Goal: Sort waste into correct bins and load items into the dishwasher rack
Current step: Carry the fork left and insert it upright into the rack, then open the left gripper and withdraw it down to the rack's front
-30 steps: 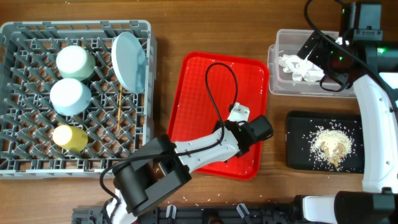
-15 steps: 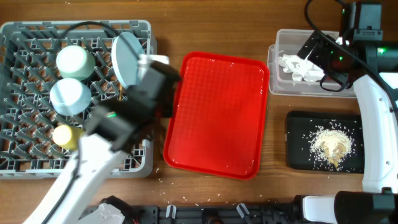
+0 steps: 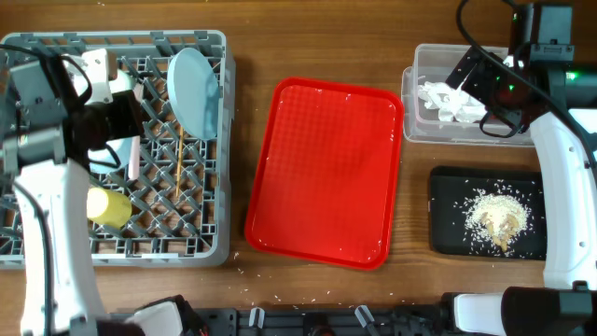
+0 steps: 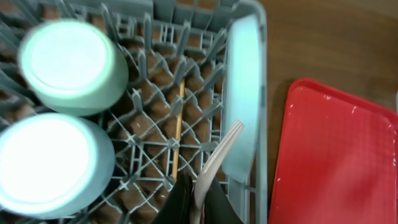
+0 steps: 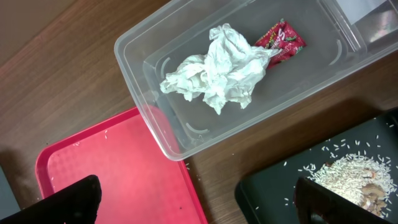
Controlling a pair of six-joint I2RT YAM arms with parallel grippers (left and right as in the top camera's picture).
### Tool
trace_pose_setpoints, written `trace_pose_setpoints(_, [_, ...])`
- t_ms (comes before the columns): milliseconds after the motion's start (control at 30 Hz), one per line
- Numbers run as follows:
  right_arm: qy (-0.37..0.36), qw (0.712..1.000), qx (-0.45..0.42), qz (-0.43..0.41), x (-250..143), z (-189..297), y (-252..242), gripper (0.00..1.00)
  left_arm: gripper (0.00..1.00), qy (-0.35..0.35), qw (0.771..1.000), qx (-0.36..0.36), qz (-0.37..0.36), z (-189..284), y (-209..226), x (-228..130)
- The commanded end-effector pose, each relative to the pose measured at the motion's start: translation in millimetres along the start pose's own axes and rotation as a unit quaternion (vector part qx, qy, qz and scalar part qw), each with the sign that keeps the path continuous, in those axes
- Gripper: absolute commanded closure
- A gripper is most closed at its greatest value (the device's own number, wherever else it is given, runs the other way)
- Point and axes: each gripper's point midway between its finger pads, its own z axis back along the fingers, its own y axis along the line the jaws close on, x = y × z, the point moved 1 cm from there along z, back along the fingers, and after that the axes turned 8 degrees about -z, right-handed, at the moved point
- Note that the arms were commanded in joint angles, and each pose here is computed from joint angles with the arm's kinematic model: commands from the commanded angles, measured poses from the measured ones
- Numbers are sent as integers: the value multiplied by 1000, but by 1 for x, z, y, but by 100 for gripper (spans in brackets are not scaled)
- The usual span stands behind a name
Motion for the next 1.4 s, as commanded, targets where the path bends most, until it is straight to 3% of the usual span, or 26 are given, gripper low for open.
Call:
trace_pose_setpoints(0, [-3,1000,-4,-4,2,-1,-1,0,96,25,998,-50,2,-31,-3,-4])
trace_pose_setpoints(200, [-3,1000,-4,-4,2,-1,-1,0,96,93,992,-81,33,-88,6,-29])
trace_pose_setpoints(367, [-3,1000,-4,-4,2,-1,-1,0,95,112,988,-89,50,-103,8,-38])
trace_pose_setpoints(400, [-3,1000,-4,-4,2,-1,-1,0,82,112,988,-90,50,-103,8,-38])
trace_pose_setpoints(433, [-3,1000,-4,-4,2,-1,-1,0,61,112,988,-90,50,-103,8,-38])
trace_pose_setpoints(467, [-3,1000,-4,-4,2,-1,-1,0,31,112,988,-90,50,-103,8,-38])
trace_pose_setpoints(567, [-3,1000,-4,-4,2,-1,-1,0,29,114,986,-88,88,-103,7,-37])
trace_pose_setpoints(767, [-3,1000,-4,-4,2,-1,-1,0,31,104,983,-117,94,-89,-6,-32])
trace_pose_setpoints(867, [-3,1000,-4,-4,2,-1,-1,0,37,81,986,-113,88,-54,-13,-24])
trace_pose_setpoints(967, [-3,1000,-4,-4,2,-1,-1,0,35,61,987,-103,111,-16,-18,-22])
trace_pose_setpoints(1200, [-3,1000,-4,-4,2,-1,-1,0,27,65,978,-78,183,71,-31,-60])
trace_pose_setpoints(1367, [-3,1000,-4,-4,2,-1,-1,0,13,37,979,-121,162,133,-85,-91])
